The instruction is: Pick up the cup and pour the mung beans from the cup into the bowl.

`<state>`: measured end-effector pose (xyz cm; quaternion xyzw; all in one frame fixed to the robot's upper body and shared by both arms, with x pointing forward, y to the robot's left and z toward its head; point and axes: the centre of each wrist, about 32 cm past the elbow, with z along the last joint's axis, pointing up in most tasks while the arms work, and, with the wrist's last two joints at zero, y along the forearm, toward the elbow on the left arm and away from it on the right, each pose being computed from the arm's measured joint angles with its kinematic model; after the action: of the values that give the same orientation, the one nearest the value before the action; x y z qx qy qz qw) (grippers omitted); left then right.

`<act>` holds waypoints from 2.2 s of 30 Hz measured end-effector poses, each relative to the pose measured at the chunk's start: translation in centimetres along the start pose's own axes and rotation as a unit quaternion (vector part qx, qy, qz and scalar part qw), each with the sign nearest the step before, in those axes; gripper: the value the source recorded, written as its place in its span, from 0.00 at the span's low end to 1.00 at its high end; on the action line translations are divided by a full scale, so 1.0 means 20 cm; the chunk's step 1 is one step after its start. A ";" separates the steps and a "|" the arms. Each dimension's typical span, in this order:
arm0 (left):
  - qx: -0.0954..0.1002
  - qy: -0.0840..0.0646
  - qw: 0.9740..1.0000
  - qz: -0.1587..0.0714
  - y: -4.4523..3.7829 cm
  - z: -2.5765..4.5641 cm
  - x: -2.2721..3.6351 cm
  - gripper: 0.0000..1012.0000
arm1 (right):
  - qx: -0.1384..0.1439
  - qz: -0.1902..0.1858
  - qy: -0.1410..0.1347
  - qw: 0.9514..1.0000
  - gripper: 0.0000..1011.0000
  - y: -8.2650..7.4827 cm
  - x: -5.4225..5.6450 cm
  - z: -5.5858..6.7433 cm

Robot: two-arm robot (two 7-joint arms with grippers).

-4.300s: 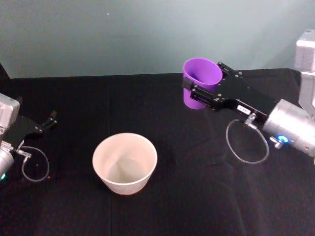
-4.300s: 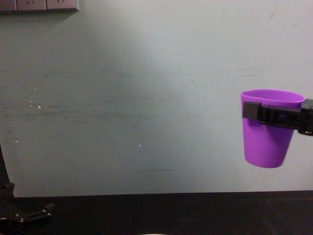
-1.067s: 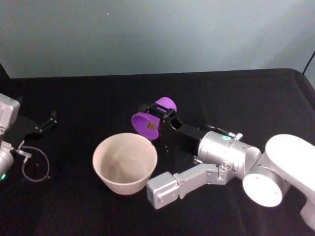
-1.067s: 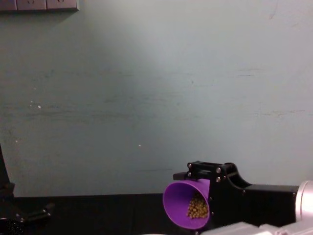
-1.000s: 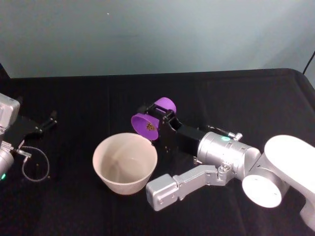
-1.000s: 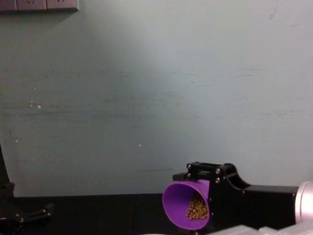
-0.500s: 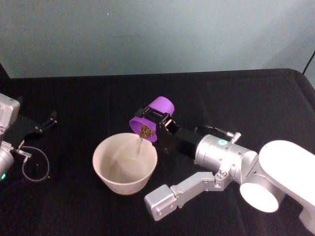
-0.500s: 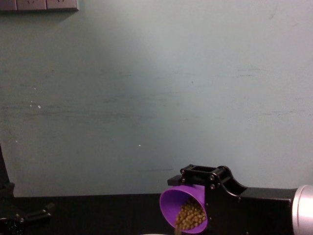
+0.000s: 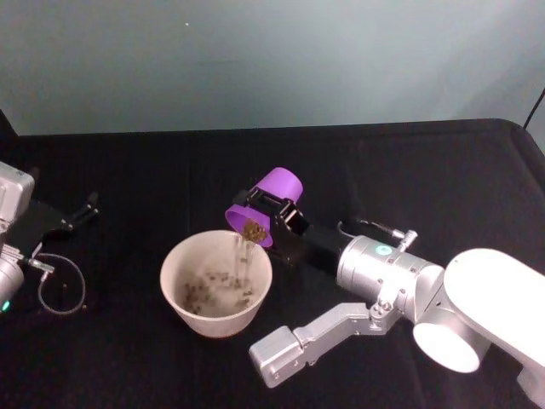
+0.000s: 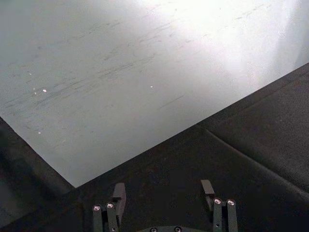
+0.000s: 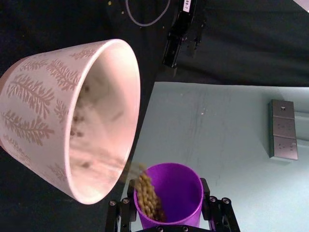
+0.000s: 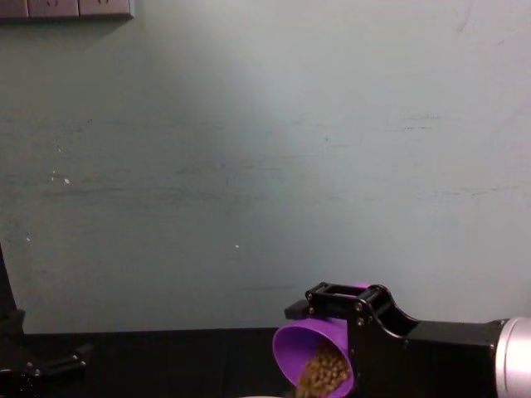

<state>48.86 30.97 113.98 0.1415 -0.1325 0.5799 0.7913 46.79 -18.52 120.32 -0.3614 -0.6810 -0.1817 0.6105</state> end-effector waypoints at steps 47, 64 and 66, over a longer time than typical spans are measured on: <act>0.000 0.000 1.000 0.000 0.000 0.000 0.000 1.00 | -0.035 -0.028 -0.127 0.991 0.73 0.02 -0.03 0.08; 0.000 0.000 1.000 0.000 0.000 0.000 0.000 1.00 | -0.045 -0.038 -0.191 0.980 0.73 0.03 -0.05 0.10; 0.000 0.000 1.000 0.000 0.000 0.000 0.000 1.00 | -0.045 -0.038 -0.191 0.980 0.73 0.03 -0.05 0.10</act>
<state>48.86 30.97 113.98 0.1415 -0.1324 0.5799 0.7913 45.84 -17.07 118.96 -0.3909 -0.7894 -0.1625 0.4446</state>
